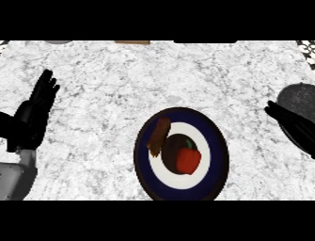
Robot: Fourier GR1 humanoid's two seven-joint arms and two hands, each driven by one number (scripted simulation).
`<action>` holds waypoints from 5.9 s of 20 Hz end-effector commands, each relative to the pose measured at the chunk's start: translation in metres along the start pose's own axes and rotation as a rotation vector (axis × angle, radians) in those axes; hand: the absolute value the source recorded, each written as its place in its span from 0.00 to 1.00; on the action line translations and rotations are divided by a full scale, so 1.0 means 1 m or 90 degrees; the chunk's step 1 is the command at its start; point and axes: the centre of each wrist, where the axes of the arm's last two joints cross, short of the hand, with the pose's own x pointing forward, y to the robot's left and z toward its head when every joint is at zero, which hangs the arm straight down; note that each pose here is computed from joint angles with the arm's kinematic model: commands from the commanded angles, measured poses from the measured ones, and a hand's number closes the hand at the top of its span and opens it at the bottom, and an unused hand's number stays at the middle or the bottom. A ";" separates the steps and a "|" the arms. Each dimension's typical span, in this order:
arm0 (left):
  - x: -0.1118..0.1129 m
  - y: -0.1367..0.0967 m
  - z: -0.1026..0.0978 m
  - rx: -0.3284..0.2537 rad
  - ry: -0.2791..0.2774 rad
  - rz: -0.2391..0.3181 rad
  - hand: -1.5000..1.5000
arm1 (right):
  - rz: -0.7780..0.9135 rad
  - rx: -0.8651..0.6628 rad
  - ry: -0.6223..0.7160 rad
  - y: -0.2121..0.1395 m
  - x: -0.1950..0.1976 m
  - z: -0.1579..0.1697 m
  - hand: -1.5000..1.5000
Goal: Pick the bell pepper from the plate and place it in the pan
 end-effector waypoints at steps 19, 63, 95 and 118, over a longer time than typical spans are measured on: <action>-0.002 -0.002 -0.007 0.002 0.005 0.002 0.50 | 0.013 0.133 0.052 0.056 0.098 -0.045 0.00; -0.013 -0.025 -0.001 0.006 -0.008 0.002 0.50 | 0.187 0.298 0.176 0.171 0.039 -0.123 0.00; -0.001 0.005 -0.004 0.034 0.018 -0.005 0.50 | 0.247 0.452 -0.031 0.202 -0.020 0.005 1.00; 0.009 0.002 -0.006 0.008 -0.001 0.007 0.50 | 0.040 -0.144 -0.082 0.042 -0.036 0.083 1.00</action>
